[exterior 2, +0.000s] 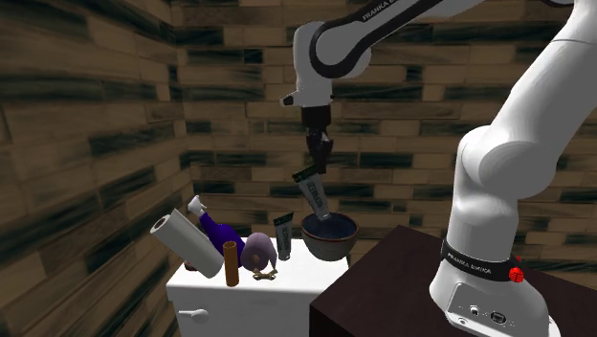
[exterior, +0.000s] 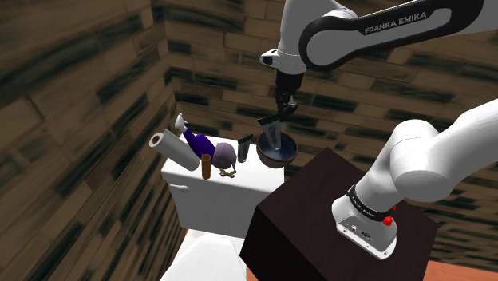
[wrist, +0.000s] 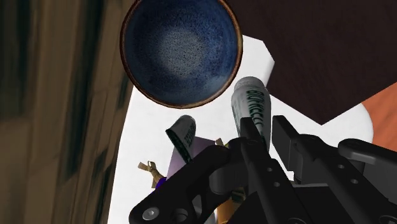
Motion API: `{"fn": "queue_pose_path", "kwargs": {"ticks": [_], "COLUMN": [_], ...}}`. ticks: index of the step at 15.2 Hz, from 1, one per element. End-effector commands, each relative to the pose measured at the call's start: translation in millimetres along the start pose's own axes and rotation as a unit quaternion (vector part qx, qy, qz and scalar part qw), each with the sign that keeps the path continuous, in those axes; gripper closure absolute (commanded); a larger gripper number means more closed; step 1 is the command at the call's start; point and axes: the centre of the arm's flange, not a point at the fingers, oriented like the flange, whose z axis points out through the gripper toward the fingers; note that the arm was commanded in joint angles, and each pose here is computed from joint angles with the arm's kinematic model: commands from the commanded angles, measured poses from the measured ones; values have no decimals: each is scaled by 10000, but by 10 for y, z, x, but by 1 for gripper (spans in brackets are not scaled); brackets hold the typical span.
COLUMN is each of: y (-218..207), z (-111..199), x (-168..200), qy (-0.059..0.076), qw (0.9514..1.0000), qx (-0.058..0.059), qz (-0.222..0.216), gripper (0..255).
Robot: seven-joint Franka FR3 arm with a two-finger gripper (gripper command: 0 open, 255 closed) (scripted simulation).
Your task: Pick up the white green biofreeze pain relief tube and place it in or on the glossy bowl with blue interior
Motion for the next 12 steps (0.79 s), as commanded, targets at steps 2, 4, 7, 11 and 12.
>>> {"fn": "queue_pose_path", "kwargs": {"ticks": [2,4,7,11,12], "y": [232,380,602,808,809], "z": [-152,-242,-378,-451,-398], "x": [-296,-495,-793,-1063,-1058], "qy": [-2,-2,-2,-2,-2], "qw": [10000,10000,10000,10000,10000], "qx": [0,0,0,0,0], "qz": [-3,-3,-3,-3,-3], "gripper": [255,255,255,255,255]}}
